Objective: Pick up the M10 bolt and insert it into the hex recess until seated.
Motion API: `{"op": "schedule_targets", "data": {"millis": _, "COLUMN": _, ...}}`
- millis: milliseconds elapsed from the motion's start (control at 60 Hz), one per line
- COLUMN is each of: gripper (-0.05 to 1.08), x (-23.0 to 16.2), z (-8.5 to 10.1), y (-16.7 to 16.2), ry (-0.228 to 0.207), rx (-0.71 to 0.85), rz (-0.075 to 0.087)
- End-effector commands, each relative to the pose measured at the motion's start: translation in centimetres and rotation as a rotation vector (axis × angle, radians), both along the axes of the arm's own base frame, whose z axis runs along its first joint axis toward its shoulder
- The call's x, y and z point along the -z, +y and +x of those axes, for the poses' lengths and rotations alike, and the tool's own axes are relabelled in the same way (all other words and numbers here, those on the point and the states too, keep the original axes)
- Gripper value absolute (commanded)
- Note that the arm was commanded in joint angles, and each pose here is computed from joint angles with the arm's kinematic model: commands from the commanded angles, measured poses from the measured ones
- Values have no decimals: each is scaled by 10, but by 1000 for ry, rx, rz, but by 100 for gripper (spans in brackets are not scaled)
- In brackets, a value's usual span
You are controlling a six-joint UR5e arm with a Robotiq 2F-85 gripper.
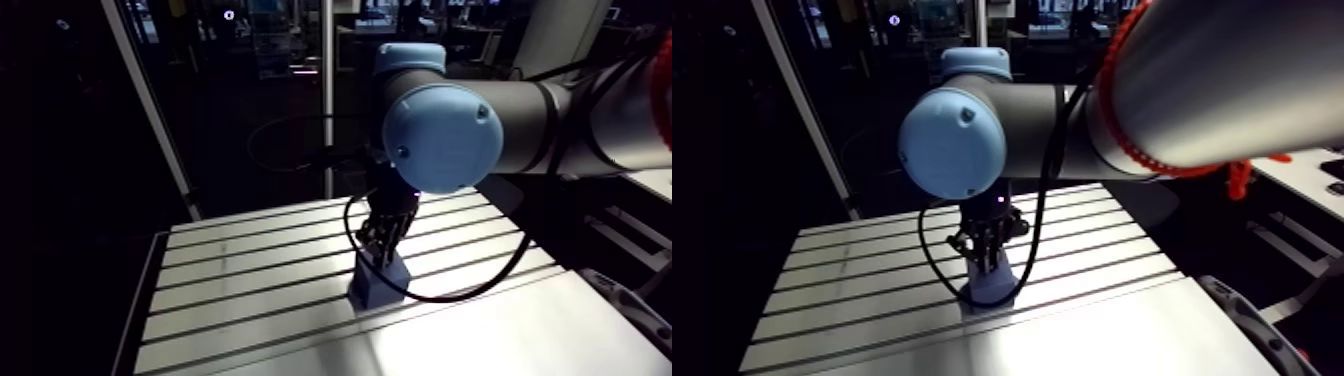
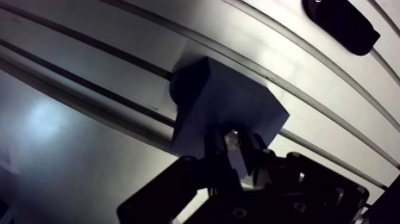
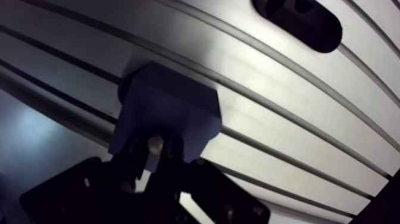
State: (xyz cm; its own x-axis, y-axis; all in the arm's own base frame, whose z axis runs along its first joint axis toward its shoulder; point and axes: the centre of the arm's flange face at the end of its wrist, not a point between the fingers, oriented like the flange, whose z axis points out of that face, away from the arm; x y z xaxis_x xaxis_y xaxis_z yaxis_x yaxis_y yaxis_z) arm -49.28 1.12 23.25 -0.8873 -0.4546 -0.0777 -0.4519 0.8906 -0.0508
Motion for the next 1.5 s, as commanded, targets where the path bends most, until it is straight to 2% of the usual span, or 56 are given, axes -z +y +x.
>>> {"op": "schedule_targets", "data": {"millis": 17, "gripper": 72, "x": 1, "z": 1, "y": 0, "ry": -1, "rx": -43, "rz": -5}}
{"op": "schedule_targets", "data": {"millis": 233, "gripper": 72, "x": 1, "z": 1, "y": -1, "ry": 0, "rx": -91, "rz": -11}}
{"op": "schedule_targets", "data": {"millis": 533, "gripper": 72, "x": 1, "z": 1, "y": -1, "ry": 0, "rx": -103, "rz": -11}}
{"op": "schedule_targets", "data": {"millis": 633, "gripper": 68, "x": 2, "z": 2, "y": -1, "ry": -1, "rx": -119, "rz": -12}}
{"op": "schedule_targets", "data": {"millis": 667, "gripper": 64, "x": 2, "z": 2, "y": -1, "ry": -2, "rx": -124, "rz": -12}}
{"op": "schedule_targets", "data": {"millis": 683, "gripper": 55, "x": 2, "z": 3, "y": -1, "ry": -3, "rx": -126, "rz": -11}}
{"op": "schedule_targets", "data": {"millis": 700, "gripper": 41, "x": 2, "z": 2, "y": 0, "ry": -3, "rx": -124, "rz": -8}}
{"op": "schedule_targets", "data": {"millis": 717, "gripper": 41, "x": 2, "z": 2, "y": 0, "ry": -3, "rx": -124, "rz": -8}}
{"op": "schedule_targets", "data": {"millis": 733, "gripper": 32, "x": 3, "z": 3, "y": 0, "ry": -3, "rx": -117, "rz": -7}}
{"op": "schedule_targets", "data": {"millis": 750, "gripper": 32, "x": 3, "z": 3, "y": 0, "ry": -3, "rx": -117, "rz": -7}}
{"op": "schedule_targets", "data": {"millis": 767, "gripper": 24, "x": 2, "z": 4, "y": -1, "ry": -1, "rx": -114, "rz": -6}}
{"op": "schedule_targets", "data": {"millis": 783, "gripper": 24, "x": 2, "z": 4, "y": -1, "ry": -1, "rx": -114, "rz": -6}}
{"op": "schedule_targets", "data": {"millis": 800, "gripper": 13, "x": 2, "z": 4, "y": -1, "ry": -1, "rx": -112, "rz": -6}}
{"op": "schedule_targets", "data": {"millis": 817, "gripper": 13, "x": 2, "z": 4, "y": -1, "ry": -1, "rx": -112, "rz": -6}}
{"op": "schedule_targets", "data": {"millis": 850, "gripper": 3, "x": -1, "z": 3, "y": 0, "ry": 15, "rx": -109, "rz": 0}}
{"op": "schedule_targets", "data": {"millis": 883, "gripper": 3, "x": -1, "z": 3, "y": 0, "ry": 15, "rx": -109, "rz": 0}}
{"op": "schedule_targets", "data": {"millis": 917, "gripper": 2, "x": -4, "z": 1, "y": 1, "ry": 39, "rx": -108, "rz": 10}}
{"op": "schedule_targets", "data": {"millis": 983, "gripper": 2, "x": -9, "z": -3, "y": 3, "ry": 64, "rx": -107, "rz": 20}}
{"op": "schedule_targets", "data": {"millis": 1150, "gripper": 2, "x": -29, "z": -10, "y": 6, "ry": 107, "rx": -56, "rz": 30}}
{"op": "schedule_targets", "data": {"millis": 1417, "gripper": 2, "x": -51, "z": -11, "y": 5, "ry": 115, "rx": 71, "rz": 39}}
{"op": "schedule_targets", "data": {"millis": 1500, "gripper": 2, "x": -57, "z": -14, "y": 6, "ry": 94, "rx": 171, "rz": 38}}
